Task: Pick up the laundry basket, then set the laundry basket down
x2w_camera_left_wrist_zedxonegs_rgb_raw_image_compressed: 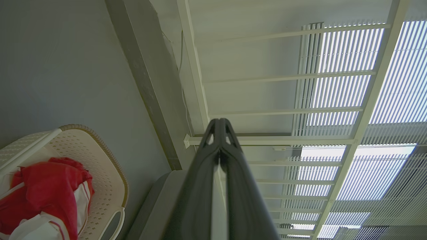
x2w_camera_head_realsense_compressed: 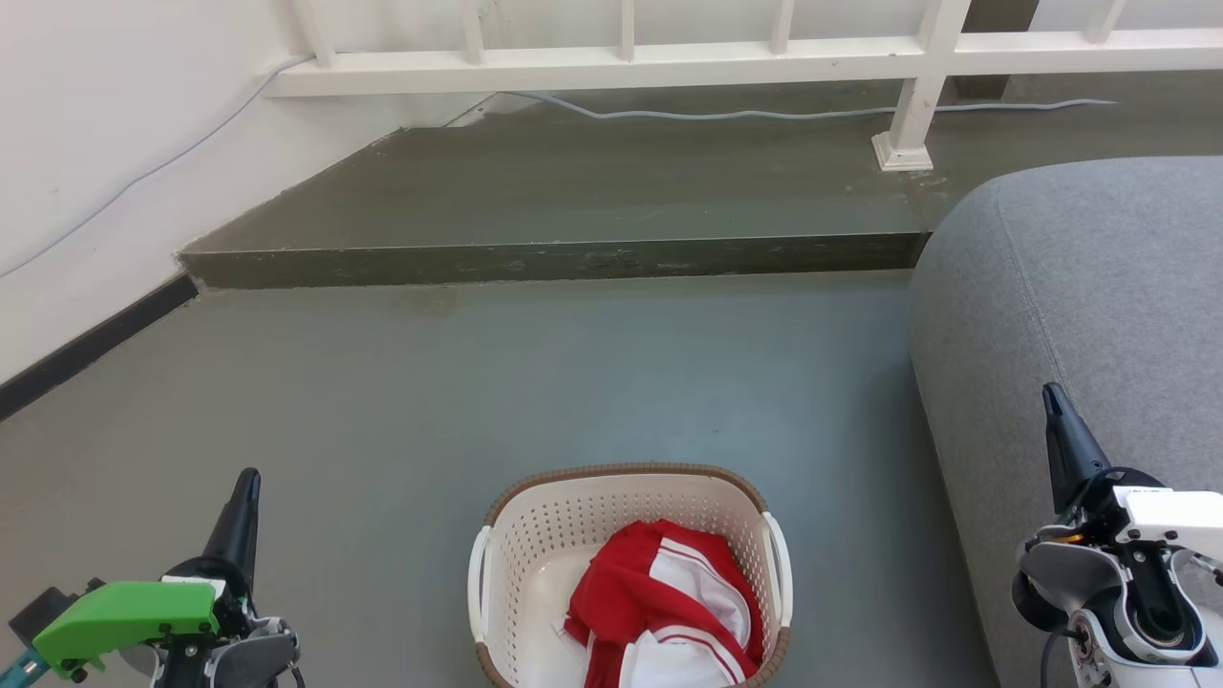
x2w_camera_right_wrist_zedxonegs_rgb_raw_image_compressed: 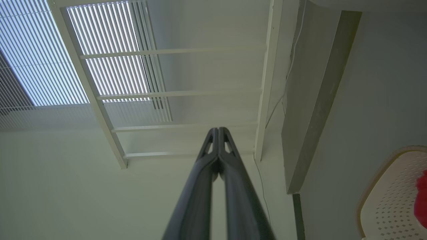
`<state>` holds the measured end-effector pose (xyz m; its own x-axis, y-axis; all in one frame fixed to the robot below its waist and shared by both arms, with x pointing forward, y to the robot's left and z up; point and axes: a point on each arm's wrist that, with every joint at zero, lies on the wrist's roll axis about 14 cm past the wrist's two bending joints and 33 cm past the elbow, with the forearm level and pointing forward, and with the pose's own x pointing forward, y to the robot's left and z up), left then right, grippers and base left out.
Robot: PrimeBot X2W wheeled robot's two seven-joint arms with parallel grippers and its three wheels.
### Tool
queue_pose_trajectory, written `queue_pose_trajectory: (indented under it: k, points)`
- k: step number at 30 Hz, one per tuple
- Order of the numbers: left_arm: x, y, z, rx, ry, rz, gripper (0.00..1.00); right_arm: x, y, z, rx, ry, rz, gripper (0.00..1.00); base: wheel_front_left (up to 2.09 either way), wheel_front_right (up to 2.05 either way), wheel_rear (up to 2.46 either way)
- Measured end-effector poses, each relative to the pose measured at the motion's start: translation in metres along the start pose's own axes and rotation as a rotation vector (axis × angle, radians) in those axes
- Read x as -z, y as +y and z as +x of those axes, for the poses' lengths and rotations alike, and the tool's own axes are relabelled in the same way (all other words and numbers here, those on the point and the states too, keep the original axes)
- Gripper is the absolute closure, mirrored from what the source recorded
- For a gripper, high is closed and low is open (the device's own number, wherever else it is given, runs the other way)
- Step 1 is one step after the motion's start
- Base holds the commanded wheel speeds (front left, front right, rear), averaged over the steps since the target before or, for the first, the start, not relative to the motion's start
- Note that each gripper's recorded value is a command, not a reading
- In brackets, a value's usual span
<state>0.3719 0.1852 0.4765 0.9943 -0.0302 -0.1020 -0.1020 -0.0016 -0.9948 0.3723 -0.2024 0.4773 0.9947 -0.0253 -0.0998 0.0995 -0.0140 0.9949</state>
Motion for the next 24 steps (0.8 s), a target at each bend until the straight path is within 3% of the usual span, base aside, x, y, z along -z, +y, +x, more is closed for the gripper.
queue_pose_trajectory:
  k: [24]
  points:
    - [-0.0004,0.0007,0.0007,-0.002,-0.002,-0.002,1.0,-0.0002,0.0012,0.0016,-0.003,-0.001,0.001,1.0,0.0,0.0,0.0]
